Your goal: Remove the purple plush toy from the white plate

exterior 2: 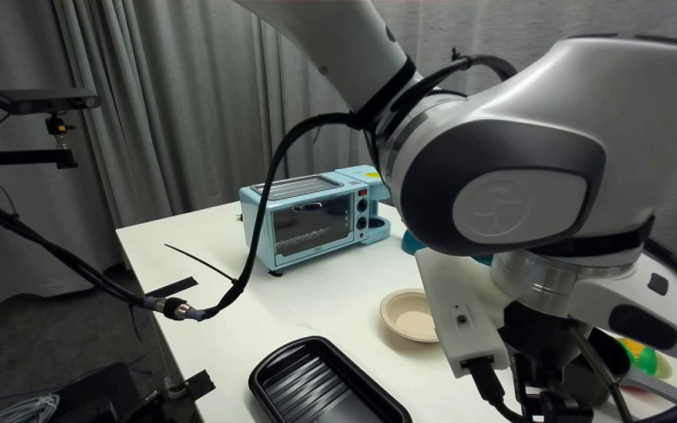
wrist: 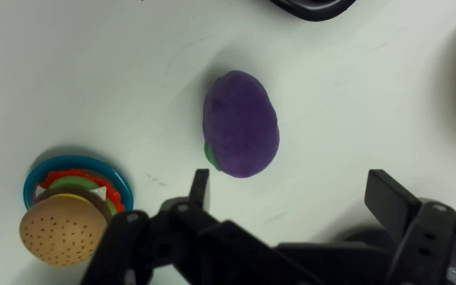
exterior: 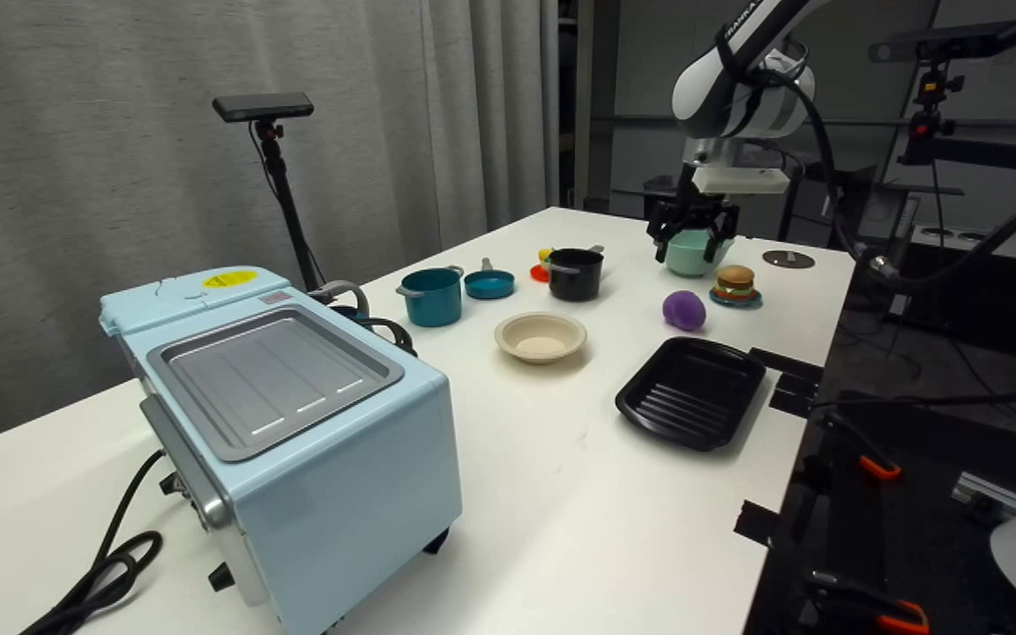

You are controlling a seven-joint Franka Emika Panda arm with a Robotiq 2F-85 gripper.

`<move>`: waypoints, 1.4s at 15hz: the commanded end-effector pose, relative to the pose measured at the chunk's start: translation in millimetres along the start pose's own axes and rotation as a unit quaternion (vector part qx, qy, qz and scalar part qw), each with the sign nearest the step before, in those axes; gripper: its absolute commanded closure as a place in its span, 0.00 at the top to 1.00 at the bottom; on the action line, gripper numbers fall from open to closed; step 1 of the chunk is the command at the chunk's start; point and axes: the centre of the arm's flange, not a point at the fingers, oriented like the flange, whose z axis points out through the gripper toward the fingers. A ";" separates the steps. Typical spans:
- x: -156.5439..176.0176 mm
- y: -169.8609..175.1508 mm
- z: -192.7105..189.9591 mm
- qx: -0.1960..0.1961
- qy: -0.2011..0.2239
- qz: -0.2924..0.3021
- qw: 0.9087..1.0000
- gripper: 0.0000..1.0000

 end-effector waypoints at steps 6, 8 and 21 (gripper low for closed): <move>-3.1 1.4 -3.7 0.002 0.001 0.001 1.000 1.00; -3.6 1.6 -3.1 0.002 0.000 0.001 1.000 1.00; -4.0 1.7 -2.9 0.002 0.000 0.001 1.000 1.00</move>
